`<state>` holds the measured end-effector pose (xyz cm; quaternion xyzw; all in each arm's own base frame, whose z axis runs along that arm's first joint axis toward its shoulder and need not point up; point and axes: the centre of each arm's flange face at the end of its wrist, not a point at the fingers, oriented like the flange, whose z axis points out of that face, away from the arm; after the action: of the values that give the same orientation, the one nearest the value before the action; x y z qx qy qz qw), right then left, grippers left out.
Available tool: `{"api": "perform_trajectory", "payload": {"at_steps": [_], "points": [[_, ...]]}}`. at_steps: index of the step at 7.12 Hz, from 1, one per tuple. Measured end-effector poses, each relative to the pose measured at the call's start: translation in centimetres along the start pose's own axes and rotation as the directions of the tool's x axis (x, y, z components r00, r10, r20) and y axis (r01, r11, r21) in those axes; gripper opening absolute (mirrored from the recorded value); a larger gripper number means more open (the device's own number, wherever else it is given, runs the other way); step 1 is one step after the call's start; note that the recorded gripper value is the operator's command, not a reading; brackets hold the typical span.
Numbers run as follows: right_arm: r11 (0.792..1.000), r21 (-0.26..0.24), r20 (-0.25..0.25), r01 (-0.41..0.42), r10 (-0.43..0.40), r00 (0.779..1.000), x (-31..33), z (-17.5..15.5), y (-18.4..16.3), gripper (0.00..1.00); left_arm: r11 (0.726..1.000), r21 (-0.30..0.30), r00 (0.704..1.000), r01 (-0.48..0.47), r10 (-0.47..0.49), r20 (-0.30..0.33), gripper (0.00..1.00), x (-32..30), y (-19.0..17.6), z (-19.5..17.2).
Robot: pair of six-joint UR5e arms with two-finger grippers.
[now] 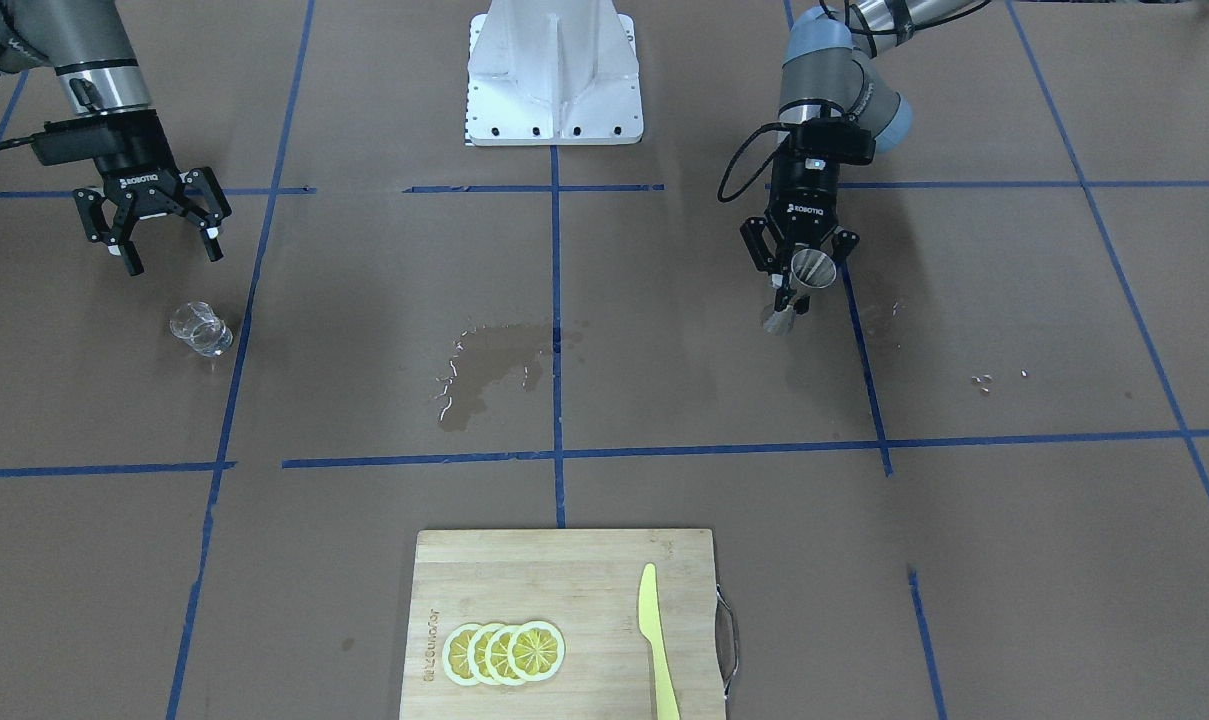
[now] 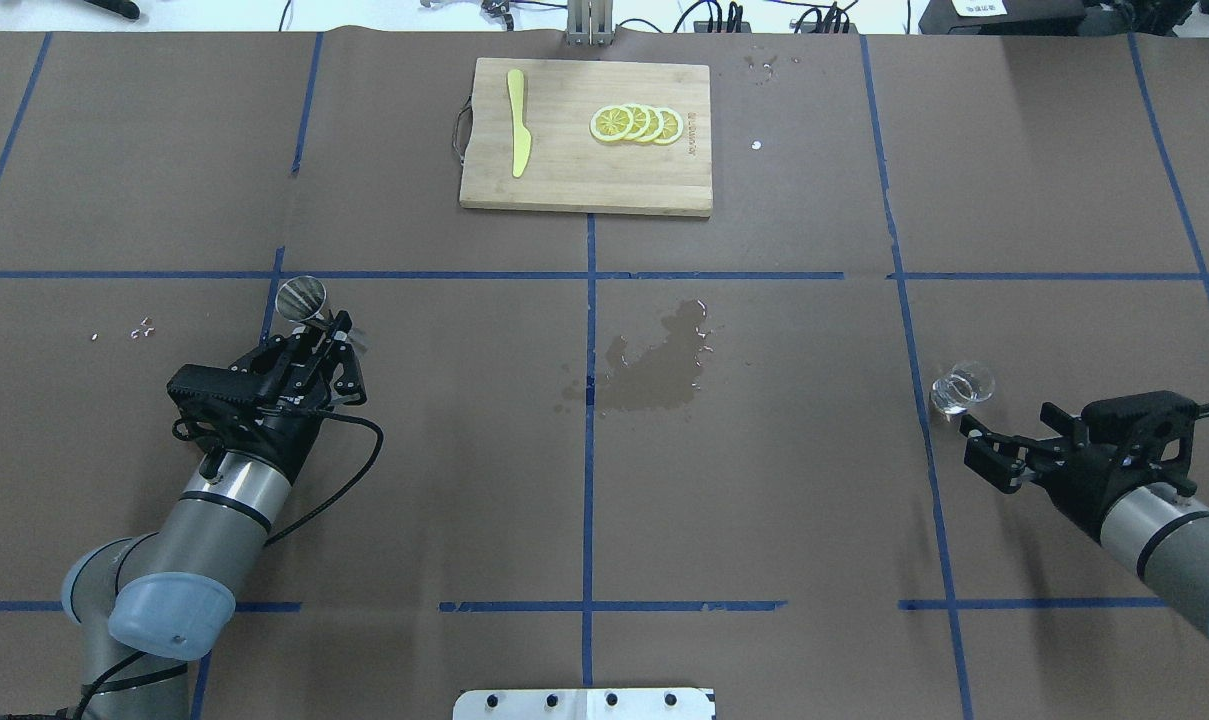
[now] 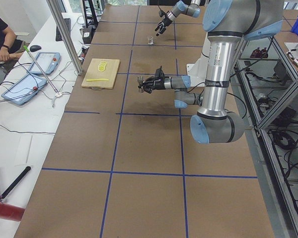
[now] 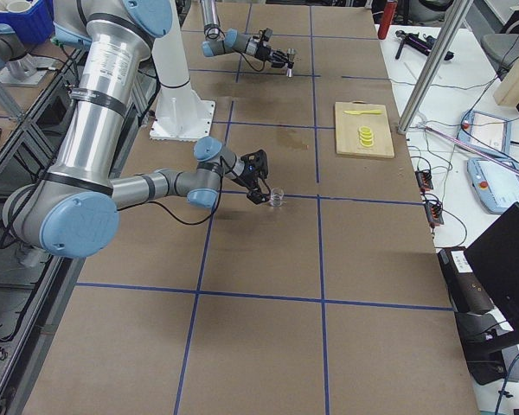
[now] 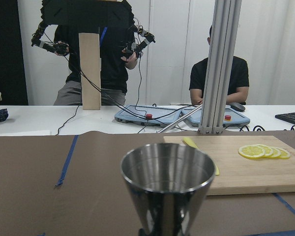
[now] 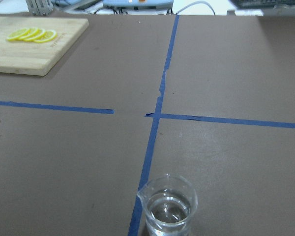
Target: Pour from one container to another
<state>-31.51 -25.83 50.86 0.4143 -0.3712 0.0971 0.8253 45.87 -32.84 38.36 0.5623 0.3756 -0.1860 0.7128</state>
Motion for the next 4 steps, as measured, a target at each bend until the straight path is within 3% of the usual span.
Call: {"api": "perform_trajectory", "payload": {"at_steps": [2, 4], "points": [[0.986, 0.158, -0.042, 0.062, -0.056, 0.998, -1.3, 0.7, 4.1, 0.99, 1.000, -0.003, 1.000, 0.004, -0.004, -0.005, 0.00, 0.3, 0.0, 0.1], [0.966, 0.251, -0.068, 0.057, -0.041, 0.997, -2.4, 2.9, 6.8, 0.97, 1.000, -0.003, 1.000, 0.005, -0.005, -0.006, 0.00, 0.3, 0.0, 0.1]]}}
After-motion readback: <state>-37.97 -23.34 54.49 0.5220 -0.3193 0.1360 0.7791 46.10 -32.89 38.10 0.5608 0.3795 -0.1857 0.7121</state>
